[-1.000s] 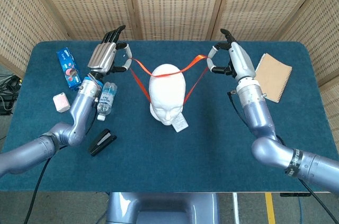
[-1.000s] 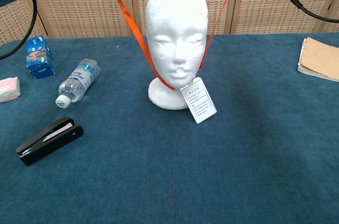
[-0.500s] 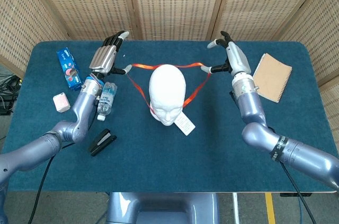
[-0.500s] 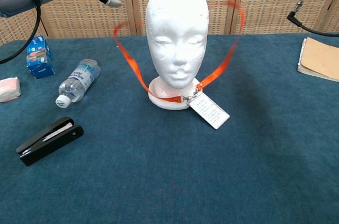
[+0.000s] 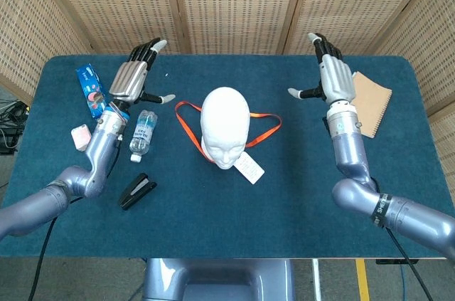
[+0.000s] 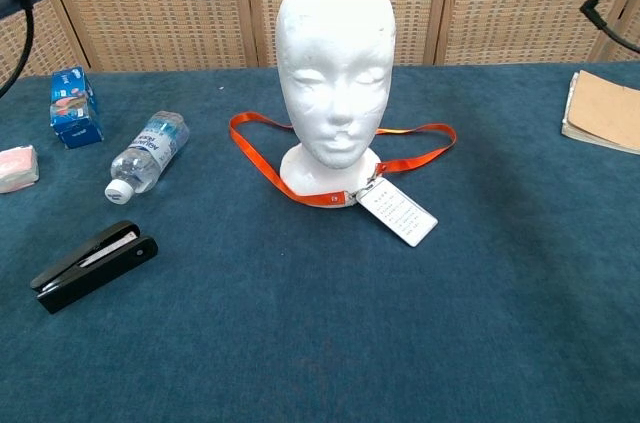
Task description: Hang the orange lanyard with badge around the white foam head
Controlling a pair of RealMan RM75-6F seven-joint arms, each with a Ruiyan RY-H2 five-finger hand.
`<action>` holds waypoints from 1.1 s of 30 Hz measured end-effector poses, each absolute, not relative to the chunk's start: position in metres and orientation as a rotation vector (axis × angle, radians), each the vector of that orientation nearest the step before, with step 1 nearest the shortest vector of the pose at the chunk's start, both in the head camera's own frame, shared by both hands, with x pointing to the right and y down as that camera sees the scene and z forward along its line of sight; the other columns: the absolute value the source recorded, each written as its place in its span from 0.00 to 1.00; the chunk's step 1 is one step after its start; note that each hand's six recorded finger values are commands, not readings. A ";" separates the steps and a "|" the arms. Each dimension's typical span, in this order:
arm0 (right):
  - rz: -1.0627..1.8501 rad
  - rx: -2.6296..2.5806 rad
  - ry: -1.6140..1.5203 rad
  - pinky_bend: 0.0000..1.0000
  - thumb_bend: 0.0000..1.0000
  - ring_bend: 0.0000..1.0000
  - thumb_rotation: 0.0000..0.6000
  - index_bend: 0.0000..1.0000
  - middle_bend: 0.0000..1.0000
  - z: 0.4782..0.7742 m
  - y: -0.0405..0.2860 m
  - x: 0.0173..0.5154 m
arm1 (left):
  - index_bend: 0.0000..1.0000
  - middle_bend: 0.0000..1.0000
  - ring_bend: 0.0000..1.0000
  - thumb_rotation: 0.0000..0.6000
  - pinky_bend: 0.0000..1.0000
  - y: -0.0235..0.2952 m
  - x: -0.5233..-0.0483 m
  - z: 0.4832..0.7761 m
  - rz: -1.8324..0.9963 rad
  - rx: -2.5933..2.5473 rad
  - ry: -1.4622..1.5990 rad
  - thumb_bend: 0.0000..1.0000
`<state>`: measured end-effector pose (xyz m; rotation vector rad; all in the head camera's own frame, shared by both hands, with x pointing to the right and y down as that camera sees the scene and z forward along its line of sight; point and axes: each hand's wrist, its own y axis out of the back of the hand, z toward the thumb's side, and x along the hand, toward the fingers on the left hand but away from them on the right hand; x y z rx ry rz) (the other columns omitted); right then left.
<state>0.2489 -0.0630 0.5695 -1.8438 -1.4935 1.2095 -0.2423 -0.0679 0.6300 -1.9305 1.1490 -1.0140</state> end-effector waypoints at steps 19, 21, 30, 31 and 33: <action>1.453 -1.750 -0.951 0.90 0.80 0.71 1.00 0.09 0.76 0.591 0.069 0.337 | 0.00 0.00 0.00 1.00 0.00 0.057 -0.376 0.576 -1.322 -1.625 1.033 0.00; 1.431 -1.782 -0.850 0.90 0.81 0.71 1.00 0.09 0.77 0.599 0.083 0.327 | 0.00 0.00 0.00 1.00 0.00 0.077 -0.388 0.573 -1.364 -1.612 1.043 0.00; 1.321 -1.947 -0.509 0.90 0.81 0.71 1.00 0.10 0.77 0.650 0.133 0.258 | 0.00 0.00 0.00 1.00 0.00 0.122 -0.418 0.566 -1.467 -1.529 1.067 0.00; 1.310 -1.959 -0.486 0.91 0.81 0.71 1.00 0.10 0.77 0.655 0.136 0.250 | 0.00 0.00 0.00 1.00 0.00 0.124 -0.420 0.567 -1.472 -1.524 1.069 0.00; 1.289 -1.975 -0.439 0.91 0.81 0.71 1.00 0.11 0.77 0.664 0.141 0.233 | 0.00 0.00 0.00 1.00 0.00 0.125 -0.422 0.567 -1.473 -1.526 1.074 0.00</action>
